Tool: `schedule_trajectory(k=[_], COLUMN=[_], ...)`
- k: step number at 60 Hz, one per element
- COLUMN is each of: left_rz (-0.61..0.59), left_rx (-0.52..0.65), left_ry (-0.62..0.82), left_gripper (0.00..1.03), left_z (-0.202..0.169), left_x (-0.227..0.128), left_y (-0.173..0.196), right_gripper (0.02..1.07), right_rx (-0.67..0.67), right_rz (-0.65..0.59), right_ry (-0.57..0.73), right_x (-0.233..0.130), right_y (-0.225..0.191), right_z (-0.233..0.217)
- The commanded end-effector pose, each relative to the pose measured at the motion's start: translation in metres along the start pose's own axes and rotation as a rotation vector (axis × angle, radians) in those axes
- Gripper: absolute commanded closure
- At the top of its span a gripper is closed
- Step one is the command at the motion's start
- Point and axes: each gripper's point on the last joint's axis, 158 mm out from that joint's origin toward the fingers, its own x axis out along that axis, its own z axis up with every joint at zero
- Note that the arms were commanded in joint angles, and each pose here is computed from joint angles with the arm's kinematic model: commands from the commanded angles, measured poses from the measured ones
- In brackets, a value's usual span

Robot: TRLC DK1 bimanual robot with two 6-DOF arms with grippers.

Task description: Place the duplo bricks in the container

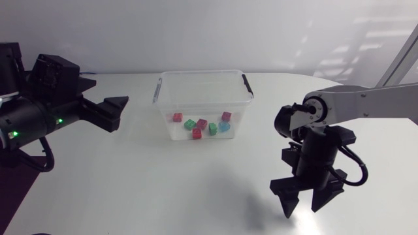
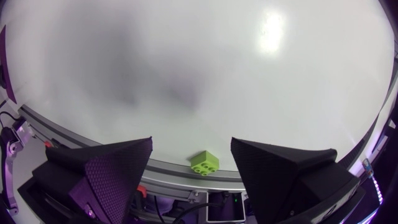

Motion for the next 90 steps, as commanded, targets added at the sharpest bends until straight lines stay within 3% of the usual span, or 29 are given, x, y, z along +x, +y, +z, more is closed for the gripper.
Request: schedule_trajectory(k=[1,18,43,50,75,90], left_rz=[-0.015,-0.040,-0.086,-0.095,-0.120,-0.124], left_rx=[-0.029,-0.021,-0.005,-0.004,-0.002,0.001], left_ry=[-0.013,-0.022,-0.046,-0.049,-0.055,-0.046], left_gripper=[0.04,0.04,0.04,0.04,0.04,0.04], left_z=[0.000,0.002,0.013,0.016,0.026,0.020], left_x=[-0.001,0.001,0.000,0.000,0.004,0.010], left_y=[-0.006,-0.016,-0.033,-0.037,-0.050,-0.054], right_gripper=[0.16,0.16,0.16,0.28,0.27,0.27], right_rx=[-0.002,0.054,0.036,0.010,0.035,0.024], right_rz=[-0.015,0.011,0.044,0.058,0.108,0.141], right_ry=[0.049,0.099,0.177,0.189,0.402,0.439], right_x=[0.013,0.027,0.049,0.050,0.071,0.075], right_y=[-0.006,-0.018,-0.024,-0.016,-0.020,-0.012], right_z=[-0.010,-0.035,-0.058,-0.060,-0.076,-0.079])
